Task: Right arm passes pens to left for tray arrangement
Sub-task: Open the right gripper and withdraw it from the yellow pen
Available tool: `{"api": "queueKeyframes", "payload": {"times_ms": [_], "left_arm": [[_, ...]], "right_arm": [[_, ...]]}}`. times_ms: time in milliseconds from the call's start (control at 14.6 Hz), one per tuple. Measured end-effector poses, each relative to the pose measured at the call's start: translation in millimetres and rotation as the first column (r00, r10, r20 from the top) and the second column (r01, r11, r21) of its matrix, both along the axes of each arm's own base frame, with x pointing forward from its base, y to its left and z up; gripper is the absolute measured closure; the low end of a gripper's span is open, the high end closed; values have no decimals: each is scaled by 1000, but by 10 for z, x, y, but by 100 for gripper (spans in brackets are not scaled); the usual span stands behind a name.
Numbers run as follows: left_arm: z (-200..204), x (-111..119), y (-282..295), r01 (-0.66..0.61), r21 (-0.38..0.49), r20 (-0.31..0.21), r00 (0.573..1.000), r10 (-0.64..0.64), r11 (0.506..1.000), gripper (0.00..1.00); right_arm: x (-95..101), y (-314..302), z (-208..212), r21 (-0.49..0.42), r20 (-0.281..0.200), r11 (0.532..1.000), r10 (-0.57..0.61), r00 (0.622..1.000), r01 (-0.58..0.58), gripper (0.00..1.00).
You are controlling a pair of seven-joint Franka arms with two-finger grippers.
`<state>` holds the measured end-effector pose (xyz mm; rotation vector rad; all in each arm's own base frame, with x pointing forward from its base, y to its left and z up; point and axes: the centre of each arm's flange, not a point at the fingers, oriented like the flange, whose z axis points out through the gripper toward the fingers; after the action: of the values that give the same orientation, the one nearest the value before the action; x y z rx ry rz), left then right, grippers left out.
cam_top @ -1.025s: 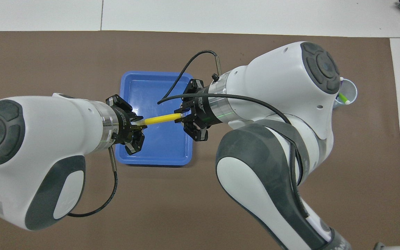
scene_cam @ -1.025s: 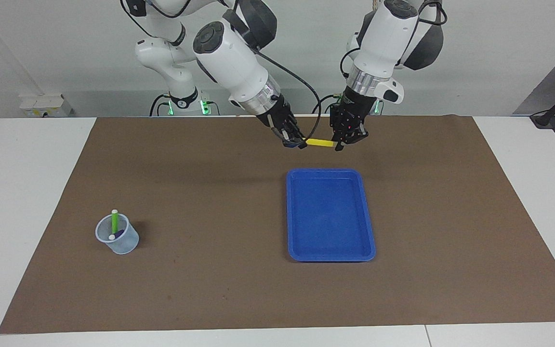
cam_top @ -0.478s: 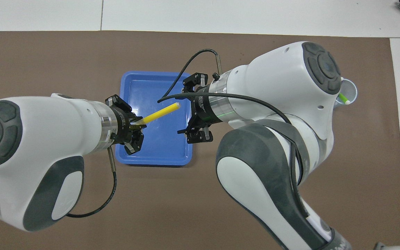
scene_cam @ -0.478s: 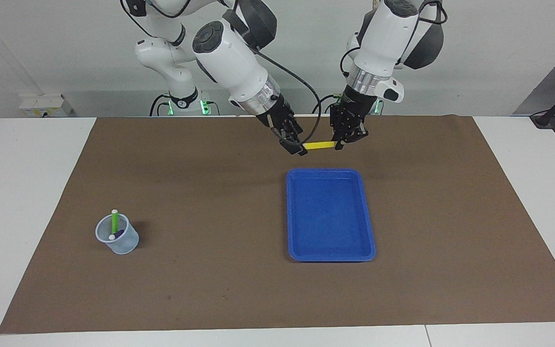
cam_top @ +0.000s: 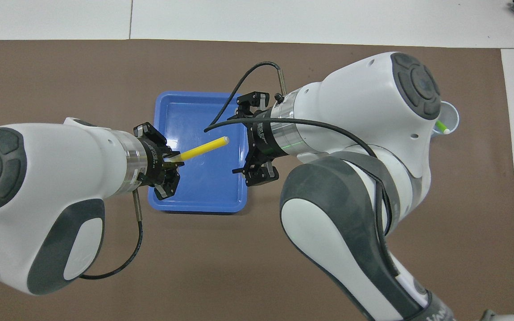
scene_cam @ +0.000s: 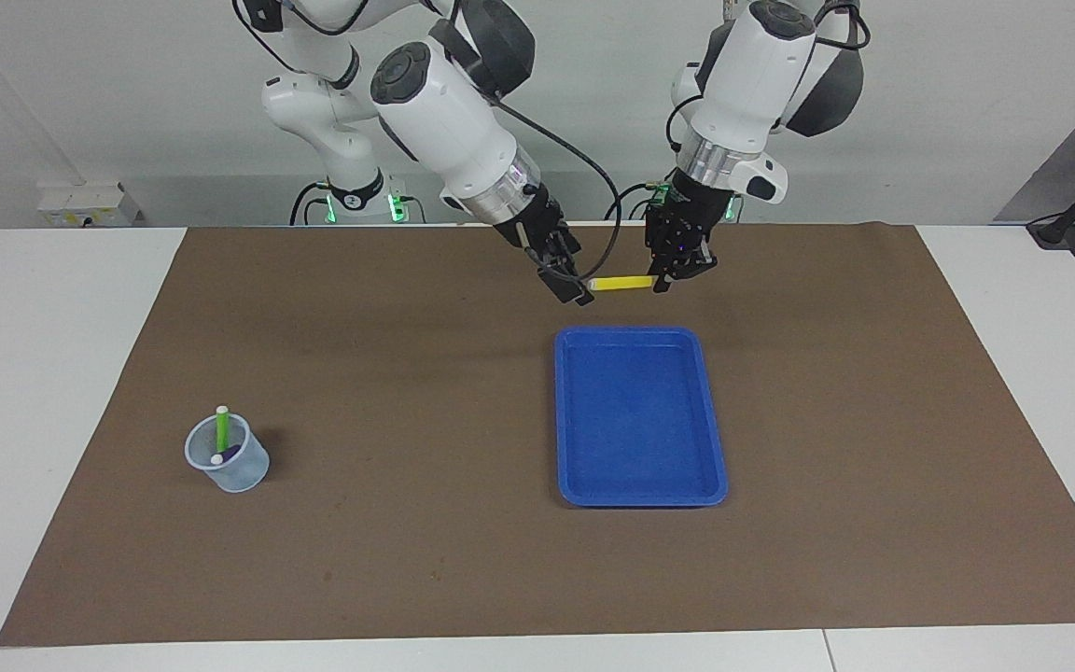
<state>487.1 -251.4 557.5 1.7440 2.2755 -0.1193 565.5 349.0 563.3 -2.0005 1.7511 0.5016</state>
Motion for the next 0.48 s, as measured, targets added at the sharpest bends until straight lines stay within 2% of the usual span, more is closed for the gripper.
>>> {"api": "queueKeyframes", "payload": {"times_ms": [273,478], "left_arm": [[-145,-37,235,35,24,-14,999,-35,999,81],[-253,-50,405,87,43,-19,996,-86,995,81]], "right_arm": [[28,-91,-98,-105,85,988,121,989,-112,0],[92,-302,-225,-183,134,961,235,963,-209,0]]}}
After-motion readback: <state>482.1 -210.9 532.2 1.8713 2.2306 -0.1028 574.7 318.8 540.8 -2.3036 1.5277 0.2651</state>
